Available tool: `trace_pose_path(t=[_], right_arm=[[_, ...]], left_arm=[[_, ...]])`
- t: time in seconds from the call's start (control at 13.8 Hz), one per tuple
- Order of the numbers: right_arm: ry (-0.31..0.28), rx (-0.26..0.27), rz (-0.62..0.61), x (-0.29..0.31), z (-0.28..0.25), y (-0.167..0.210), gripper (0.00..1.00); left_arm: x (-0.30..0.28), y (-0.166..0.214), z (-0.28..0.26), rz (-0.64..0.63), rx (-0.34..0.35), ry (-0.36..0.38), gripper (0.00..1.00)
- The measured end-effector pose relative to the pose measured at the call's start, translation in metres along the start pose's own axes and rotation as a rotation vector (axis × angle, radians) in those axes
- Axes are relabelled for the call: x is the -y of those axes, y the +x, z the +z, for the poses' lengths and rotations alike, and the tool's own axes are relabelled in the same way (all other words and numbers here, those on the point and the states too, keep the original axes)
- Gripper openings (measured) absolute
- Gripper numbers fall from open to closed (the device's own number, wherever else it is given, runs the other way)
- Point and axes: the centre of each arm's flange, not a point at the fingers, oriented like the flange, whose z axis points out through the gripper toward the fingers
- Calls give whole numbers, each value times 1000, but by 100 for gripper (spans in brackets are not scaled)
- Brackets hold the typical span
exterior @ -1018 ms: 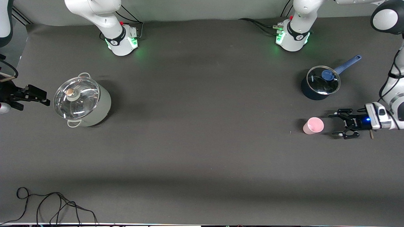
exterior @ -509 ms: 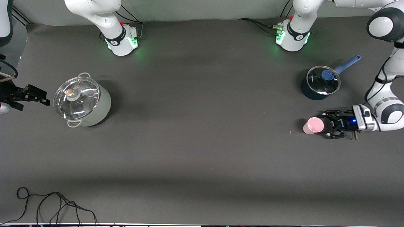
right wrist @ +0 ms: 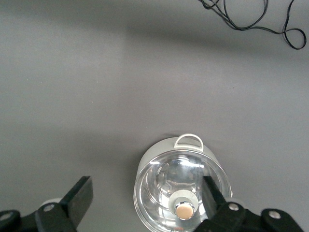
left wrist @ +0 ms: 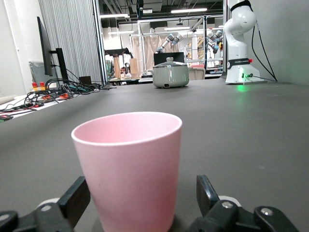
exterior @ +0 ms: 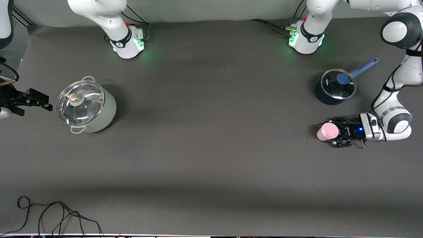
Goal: Transfer pink cup from left to right arm
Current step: 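Carry the pink cup with the left gripper toward the table middle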
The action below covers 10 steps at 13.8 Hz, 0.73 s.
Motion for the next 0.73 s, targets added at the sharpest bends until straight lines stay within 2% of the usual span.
trace_pose_path(t=[0.29, 0.36, 0.44, 0.58, 0.73], right_arm=[[0, -4, 1, 0, -7, -3, 100], [1, -1, 2, -1, -8, -3, 100], [1, 0, 3, -1, -8, -4, 100], [2, 1, 5, -2, -8, -4, 100], [5, 2, 5, -1, -8, -4, 100]], left_arm=[[7, 2, 15, 5, -15, -2, 96], [9, 2, 19, 10, -19, -2, 89], [11, 2, 23, 20, -25, 2, 89], [15, 3, 31, 33, -36, 10, 71], [18, 3, 36, 35, -45, 18, 68]])
